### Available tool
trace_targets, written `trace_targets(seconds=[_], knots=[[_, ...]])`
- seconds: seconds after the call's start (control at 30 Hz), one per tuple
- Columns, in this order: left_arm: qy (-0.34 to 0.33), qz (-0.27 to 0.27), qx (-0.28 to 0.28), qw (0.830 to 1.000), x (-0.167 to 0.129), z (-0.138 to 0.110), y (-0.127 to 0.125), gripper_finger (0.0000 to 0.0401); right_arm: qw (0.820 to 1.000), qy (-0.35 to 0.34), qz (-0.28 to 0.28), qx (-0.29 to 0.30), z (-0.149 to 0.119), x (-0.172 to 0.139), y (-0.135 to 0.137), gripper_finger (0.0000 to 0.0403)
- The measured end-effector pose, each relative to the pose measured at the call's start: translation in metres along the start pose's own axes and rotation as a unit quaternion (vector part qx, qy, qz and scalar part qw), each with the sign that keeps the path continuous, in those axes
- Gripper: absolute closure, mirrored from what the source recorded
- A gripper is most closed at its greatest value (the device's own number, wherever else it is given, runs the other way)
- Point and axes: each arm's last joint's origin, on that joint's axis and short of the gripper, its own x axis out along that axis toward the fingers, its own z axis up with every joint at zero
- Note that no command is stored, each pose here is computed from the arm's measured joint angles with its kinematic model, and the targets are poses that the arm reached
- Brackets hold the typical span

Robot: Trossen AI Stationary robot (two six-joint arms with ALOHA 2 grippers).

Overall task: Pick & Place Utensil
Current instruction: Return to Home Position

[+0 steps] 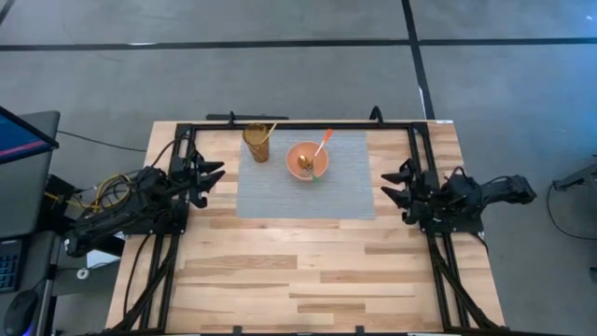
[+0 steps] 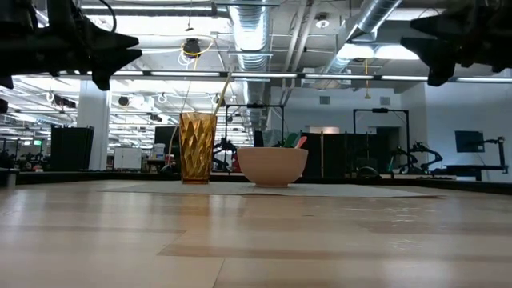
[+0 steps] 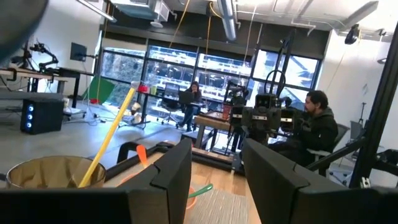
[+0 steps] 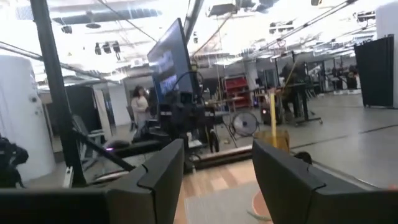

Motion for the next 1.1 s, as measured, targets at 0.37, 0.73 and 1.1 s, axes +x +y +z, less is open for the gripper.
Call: trace_targets(seconds=[0.37,0.73,1.1], knots=[[0.000,0.000,0.000,1.000,0.0001,0.0001,0.0000,0.0256,0.998,0.052,-0.008,-0.023,-0.0105,-0.0003,-0.0018,0.0221],[0.000,0.000,0.000,1.000,0.0001,0.0001,0.0000,0.0256,0.998,0.052,-0.009,-0.023,-0.0107,-0.0003,-0.0019,0.0220],[0.000,0.000,0.000,1.000,0.0001,0.0002,0.0000,0.0256,0.998,0.052,-0.009,-0.022,-0.0107,-0.0003,-0.0019,0.0219]])
